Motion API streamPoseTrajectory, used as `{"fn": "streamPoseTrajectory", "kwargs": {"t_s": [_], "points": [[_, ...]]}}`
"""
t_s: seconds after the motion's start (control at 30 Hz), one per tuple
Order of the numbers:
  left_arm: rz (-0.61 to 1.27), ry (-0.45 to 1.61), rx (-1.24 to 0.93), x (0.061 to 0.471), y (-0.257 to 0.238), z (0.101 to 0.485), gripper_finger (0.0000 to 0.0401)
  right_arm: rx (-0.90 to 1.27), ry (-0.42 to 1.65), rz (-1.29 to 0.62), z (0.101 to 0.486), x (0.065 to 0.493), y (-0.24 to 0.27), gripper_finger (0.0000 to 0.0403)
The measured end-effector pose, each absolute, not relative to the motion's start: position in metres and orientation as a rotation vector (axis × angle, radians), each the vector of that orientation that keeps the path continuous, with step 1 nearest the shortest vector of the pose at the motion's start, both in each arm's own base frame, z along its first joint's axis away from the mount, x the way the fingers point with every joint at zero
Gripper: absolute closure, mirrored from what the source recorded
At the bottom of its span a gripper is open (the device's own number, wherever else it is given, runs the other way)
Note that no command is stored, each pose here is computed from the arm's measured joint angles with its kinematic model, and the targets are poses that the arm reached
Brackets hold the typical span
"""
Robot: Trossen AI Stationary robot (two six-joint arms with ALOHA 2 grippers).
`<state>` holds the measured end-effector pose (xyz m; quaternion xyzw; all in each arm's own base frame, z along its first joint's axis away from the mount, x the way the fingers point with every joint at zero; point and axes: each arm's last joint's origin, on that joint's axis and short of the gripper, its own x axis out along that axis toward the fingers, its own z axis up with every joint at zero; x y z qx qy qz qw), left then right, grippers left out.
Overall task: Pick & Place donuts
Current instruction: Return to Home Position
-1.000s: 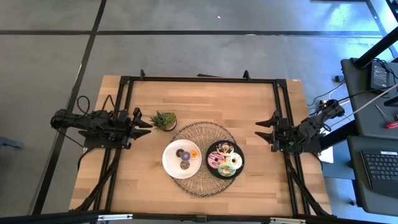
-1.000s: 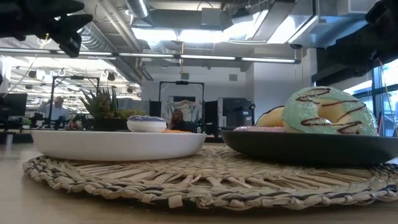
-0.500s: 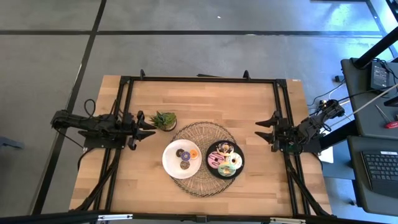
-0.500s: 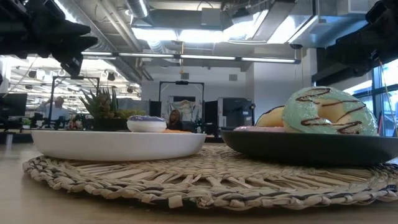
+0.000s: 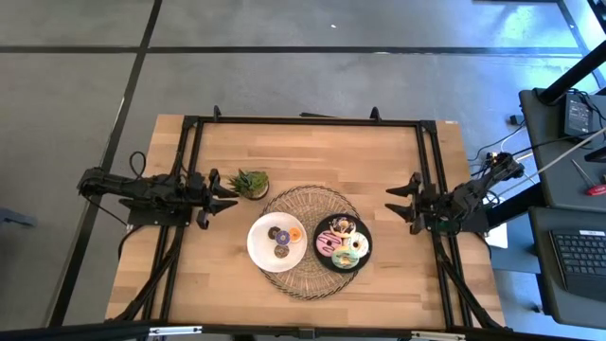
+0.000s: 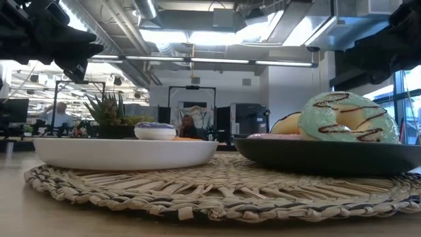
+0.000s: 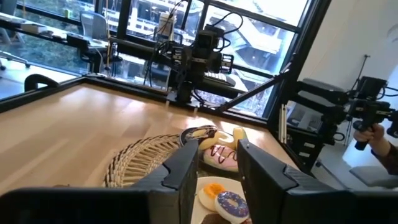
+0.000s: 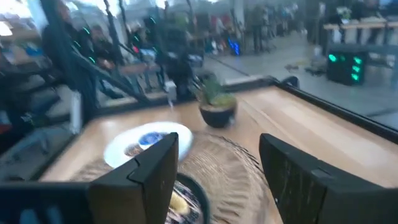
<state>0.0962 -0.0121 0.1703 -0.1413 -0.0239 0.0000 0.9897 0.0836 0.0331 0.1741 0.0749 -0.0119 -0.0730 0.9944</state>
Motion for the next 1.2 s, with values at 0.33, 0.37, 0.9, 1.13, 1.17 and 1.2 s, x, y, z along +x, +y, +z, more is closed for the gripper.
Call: {"fn": "streamPoseTrajectory", "kwargs": {"t_s": [0.33, 0.37, 0.9, 1.13, 1.17, 1.2], "points": [[0.0, -0.047, -0.254, 0.096, -0.012, 0.17, 0.0297, 0.003, -0.14, -0.029, 0.183, 0.085, 0.036, 0.0178], [0.001, -0.047, -0.239, 0.096, -0.012, 0.17, 0.0298, -0.034, -0.136, -0.037, 0.182, 0.085, 0.036, 0.0178], [0.004, -0.047, -0.178, 0.096, -0.012, 0.17, 0.0297, -0.241, -0.032, -0.054, 0.172, 0.088, 0.035, 0.0178], [0.004, -0.047, -0.178, 0.096, -0.012, 0.17, 0.03, -0.244, -0.032, -0.054, 0.172, 0.088, 0.035, 0.0178], [0.004, -0.047, -0.178, 0.096, -0.012, 0.17, 0.0301, -0.244, -0.032, -0.054, 0.172, 0.088, 0.035, 0.0178], [0.004, -0.047, -0.178, 0.096, -0.012, 0.17, 0.0301, -0.244, -0.032, -0.054, 0.172, 0.088, 0.035, 0.0178]]}}
